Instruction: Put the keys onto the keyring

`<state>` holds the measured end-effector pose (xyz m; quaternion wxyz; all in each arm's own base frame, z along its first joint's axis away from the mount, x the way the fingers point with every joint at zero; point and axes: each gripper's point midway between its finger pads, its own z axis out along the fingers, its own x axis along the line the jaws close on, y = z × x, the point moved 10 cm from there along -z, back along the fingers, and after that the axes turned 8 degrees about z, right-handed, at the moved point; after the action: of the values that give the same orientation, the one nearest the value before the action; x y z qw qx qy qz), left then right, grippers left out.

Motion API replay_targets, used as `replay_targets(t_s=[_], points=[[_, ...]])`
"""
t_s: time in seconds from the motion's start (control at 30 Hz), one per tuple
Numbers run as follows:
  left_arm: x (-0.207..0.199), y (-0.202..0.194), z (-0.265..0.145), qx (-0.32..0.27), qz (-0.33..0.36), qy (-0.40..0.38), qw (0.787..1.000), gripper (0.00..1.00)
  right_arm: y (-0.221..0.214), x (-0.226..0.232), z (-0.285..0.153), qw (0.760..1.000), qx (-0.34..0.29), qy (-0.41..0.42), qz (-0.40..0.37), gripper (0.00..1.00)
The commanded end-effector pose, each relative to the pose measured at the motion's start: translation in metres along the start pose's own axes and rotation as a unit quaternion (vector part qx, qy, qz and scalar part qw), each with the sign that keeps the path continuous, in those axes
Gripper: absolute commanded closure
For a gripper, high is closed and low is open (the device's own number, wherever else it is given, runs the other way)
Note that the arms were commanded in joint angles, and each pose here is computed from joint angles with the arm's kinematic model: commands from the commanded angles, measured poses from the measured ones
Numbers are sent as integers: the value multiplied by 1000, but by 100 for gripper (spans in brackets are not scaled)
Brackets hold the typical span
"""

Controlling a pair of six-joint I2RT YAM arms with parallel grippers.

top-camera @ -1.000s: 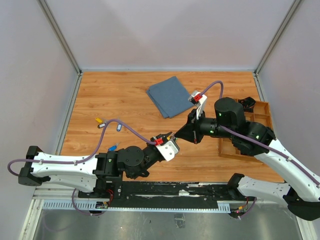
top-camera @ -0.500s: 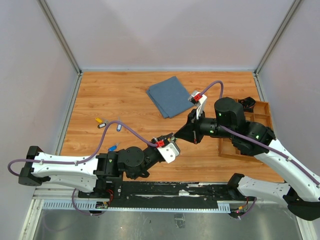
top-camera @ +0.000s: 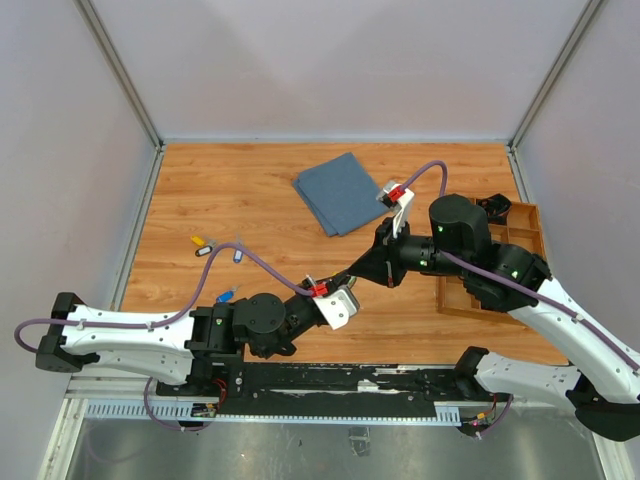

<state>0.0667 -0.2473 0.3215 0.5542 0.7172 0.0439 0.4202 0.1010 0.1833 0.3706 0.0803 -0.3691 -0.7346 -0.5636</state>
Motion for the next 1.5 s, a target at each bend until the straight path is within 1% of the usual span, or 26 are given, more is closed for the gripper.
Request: replay_targets(t_s=[0.0, 0.1, 0.17, 0.27, 0.4, 0.43, 0.5, 0.57, 0.77, 1.07, 1.47], points=[[8, 7, -5, -32, -23, 5, 999, 99, 13, 12, -12, 999, -46, 10, -16, 90], [9, 6, -5, -28, -21, 8, 999, 100, 15, 10, -19, 997, -69, -10, -27, 77], [9, 6, -5, -26, -21, 7, 999, 99, 15, 9, -23, 996, -80, -19, -32, 73], [9, 6, -6, -25, -21, 6, 999, 99, 15, 9, -26, 995, -86, -21, -37, 69], [9, 7, -6, -25, -24, 6, 999, 99, 14, 8, -27, 995, -82, -29, -40, 70], [10, 7, -6, -26, -25, 7, 999, 99, 13, 7, -27, 995, -79, -33, -41, 72], [11, 7, -7, -26, -27, 8, 999, 99, 12, 6, -27, 996, -74, -37, -45, 80], [12, 7, -8, -25, -28, 10, 999, 100, 12, 6, -28, 996, -68, -33, -49, 82], [13, 8, -9, -28, -33, 14, 999, 99, 8, 6, -24, 998, -34, -26, -52, 76], [13, 7, -8, -24, -32, 18, 999, 100, 6, 8, -18, 999, -15, 6, -52, 73], [13, 7, -9, -24, -32, 19, 999, 99, 4, 5, -10, 999, -3, 0, -45, 73]])
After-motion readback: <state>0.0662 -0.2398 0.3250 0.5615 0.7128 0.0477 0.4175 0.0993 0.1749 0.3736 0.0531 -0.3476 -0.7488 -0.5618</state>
